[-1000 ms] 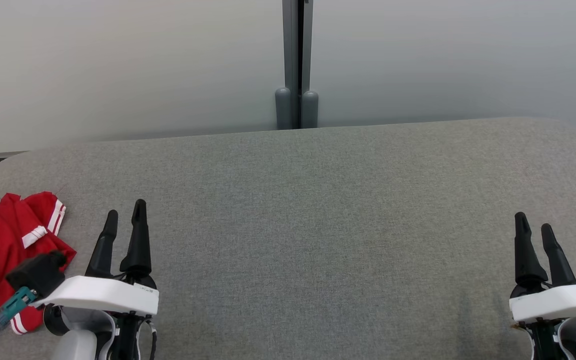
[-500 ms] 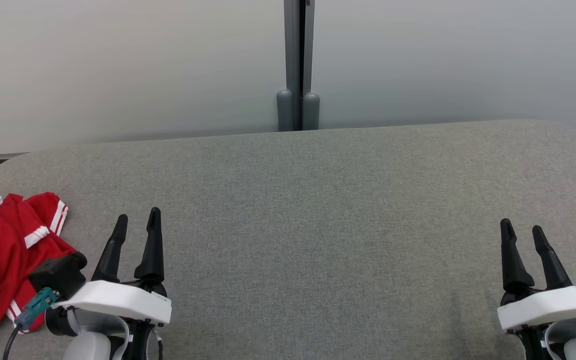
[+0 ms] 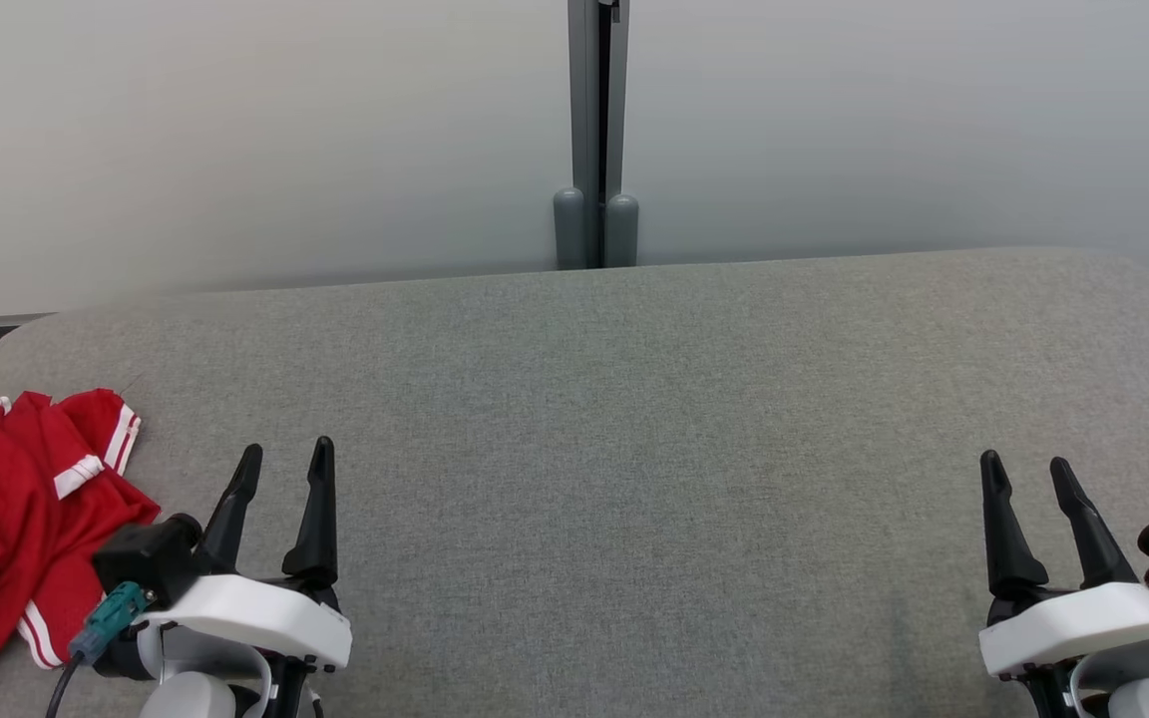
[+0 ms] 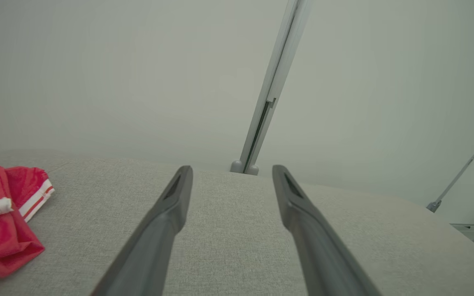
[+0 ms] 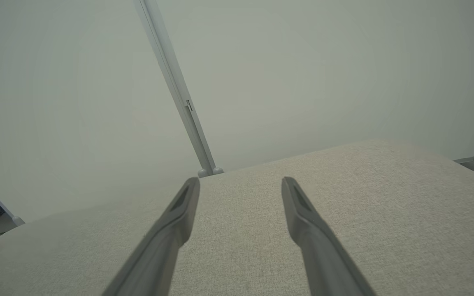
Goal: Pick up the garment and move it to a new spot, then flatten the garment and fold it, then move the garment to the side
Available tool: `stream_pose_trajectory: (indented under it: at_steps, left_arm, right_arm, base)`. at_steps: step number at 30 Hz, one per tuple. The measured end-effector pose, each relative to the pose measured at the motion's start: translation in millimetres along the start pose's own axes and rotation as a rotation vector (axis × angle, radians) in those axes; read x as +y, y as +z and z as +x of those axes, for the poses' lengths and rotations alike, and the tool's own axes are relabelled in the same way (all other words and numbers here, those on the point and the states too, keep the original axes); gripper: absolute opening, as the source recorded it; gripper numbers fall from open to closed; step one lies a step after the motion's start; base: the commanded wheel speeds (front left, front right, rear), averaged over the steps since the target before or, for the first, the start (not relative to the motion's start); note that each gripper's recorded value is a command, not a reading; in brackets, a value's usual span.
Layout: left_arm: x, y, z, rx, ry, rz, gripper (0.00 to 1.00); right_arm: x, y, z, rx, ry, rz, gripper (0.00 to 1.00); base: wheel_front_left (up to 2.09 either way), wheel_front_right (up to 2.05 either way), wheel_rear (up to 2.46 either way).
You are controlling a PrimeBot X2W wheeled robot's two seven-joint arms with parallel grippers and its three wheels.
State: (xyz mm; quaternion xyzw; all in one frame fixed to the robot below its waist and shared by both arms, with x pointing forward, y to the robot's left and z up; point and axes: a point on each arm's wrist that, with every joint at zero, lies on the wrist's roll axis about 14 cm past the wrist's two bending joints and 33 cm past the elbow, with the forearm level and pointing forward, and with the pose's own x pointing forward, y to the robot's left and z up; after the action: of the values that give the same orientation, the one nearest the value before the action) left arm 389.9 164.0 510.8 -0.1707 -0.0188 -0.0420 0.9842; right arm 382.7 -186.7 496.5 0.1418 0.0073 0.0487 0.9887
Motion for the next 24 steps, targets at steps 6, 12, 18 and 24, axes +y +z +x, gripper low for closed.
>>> stream_pose_trajectory:
  at_steps: [6,12,18,24]
  left_arm:
    - [1.4,-3.2,-1.9,0.007,0.001,0.043,1.0]
    - [2.5,-5.4,-4.0,0.012,-0.001,0.091,1.0]
    - [4.0,-8.4,-6.4,0.019,-0.003,0.137,1.0]
    - [5.1,-11.3,-8.8,0.024,-0.005,0.179,1.0]
  right_arm:
    - [0.6,-3.2,-1.3,0.008,0.007,-0.039,1.0]
    - [2.3,-6.1,-2.0,0.015,0.021,-0.09,1.0]
    - [5.1,-8.6,-0.6,0.022,0.039,-0.132,1.0]
    - [5.9,-7.9,-0.5,0.016,0.051,-0.176,1.0]
  base:
    - [0.0,0.0,0.0]
    - [0.0,0.0,0.0]
    - [0.0,0.0,0.0]
    - [0.0,0.0,0.0]
